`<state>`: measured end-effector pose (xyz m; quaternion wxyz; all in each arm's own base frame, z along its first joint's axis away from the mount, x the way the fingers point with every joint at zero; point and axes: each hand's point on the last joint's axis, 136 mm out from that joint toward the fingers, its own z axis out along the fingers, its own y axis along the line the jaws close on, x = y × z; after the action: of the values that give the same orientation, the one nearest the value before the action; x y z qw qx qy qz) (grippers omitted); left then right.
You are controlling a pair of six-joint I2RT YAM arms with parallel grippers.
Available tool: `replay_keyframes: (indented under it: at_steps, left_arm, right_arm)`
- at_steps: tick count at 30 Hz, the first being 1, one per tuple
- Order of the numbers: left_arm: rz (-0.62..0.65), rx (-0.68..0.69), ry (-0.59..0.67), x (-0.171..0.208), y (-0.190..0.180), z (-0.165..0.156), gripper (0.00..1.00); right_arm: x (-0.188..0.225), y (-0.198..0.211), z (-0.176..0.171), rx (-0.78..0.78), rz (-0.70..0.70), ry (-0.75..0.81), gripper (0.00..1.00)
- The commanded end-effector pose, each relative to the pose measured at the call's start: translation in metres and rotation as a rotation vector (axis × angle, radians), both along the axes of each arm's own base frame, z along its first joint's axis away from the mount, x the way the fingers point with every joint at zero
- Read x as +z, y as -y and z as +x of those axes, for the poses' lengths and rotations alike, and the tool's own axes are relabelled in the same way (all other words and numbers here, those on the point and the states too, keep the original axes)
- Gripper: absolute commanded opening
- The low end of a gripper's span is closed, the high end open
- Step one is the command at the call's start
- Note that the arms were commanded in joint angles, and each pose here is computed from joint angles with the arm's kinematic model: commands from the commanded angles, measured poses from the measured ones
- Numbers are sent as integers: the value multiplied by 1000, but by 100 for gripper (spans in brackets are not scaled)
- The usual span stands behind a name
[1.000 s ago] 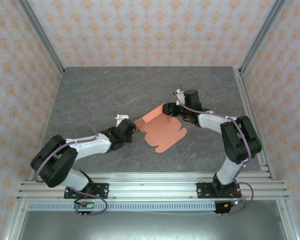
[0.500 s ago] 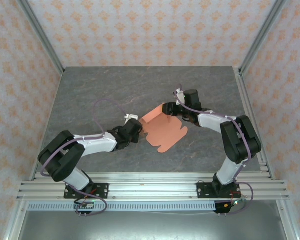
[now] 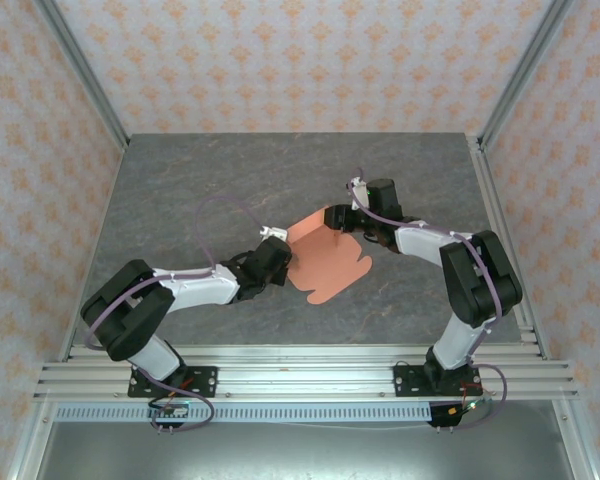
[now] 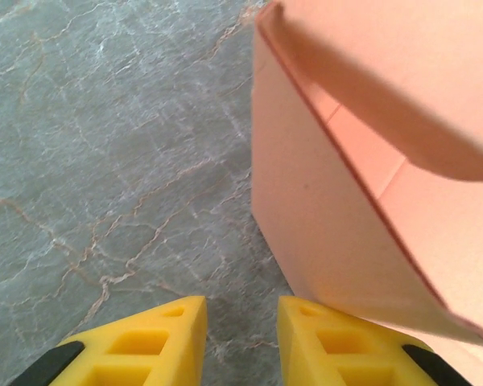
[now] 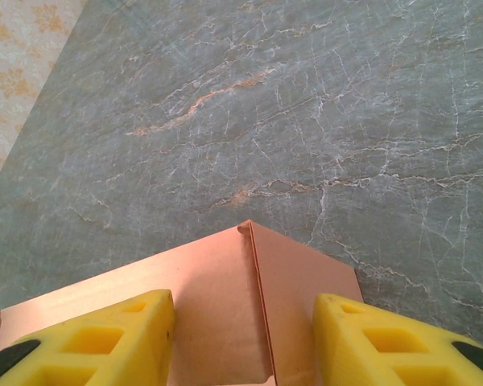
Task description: Fold the paper box
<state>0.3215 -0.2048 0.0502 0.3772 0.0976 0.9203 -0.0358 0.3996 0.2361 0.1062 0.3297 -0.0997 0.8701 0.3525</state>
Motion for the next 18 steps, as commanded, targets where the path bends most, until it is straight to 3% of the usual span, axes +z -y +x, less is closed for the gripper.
replay_keyframes:
  at_steps: [1,12,18]
  left_arm:
    - [-36,-24,63,18,12,10,29]
    - [-54,-31,134,26,23,21,31]
    - [47,-53,175,26,26,27,45]
  right_arm:
    - [-40,2,-22,23,-65,-137,48]
    - [-41,0,-24,27,-66,-138,48]
    - [-40,0,-23,23,-64,-138,48]
